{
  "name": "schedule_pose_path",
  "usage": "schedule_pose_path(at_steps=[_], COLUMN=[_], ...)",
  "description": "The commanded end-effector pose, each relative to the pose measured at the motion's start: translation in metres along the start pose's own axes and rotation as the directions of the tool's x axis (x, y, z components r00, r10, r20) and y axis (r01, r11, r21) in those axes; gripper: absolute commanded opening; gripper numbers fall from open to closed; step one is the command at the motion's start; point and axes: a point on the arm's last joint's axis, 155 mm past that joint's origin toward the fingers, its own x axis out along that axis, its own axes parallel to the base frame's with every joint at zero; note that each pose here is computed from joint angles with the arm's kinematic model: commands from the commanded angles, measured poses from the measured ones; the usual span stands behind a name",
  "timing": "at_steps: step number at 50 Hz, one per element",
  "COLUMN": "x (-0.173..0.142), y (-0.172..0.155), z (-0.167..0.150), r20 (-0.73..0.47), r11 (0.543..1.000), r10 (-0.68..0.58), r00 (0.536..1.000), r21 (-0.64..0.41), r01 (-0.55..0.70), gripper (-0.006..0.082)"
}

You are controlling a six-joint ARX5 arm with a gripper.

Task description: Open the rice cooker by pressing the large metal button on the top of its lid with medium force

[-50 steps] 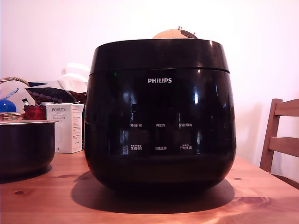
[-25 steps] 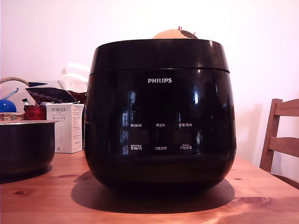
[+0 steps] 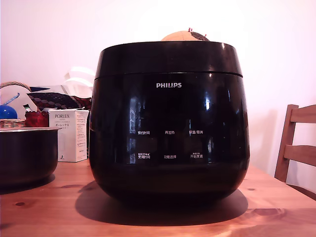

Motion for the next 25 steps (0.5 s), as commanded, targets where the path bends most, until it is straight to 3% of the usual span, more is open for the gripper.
schedule_pose_path(at_steps=[1, 25], x=[0.008, 0.073], y=[-0.004, -0.022], z=[0.007, -0.017], r20=[0.004, -0.143], r11=[0.999, 0.989], r10=[-0.013, -0.113], r00=[1.000, 0.983], r21=[0.047, 0.074], r01=[0.012, 0.124], gripper=[-0.0020, -0.0020])
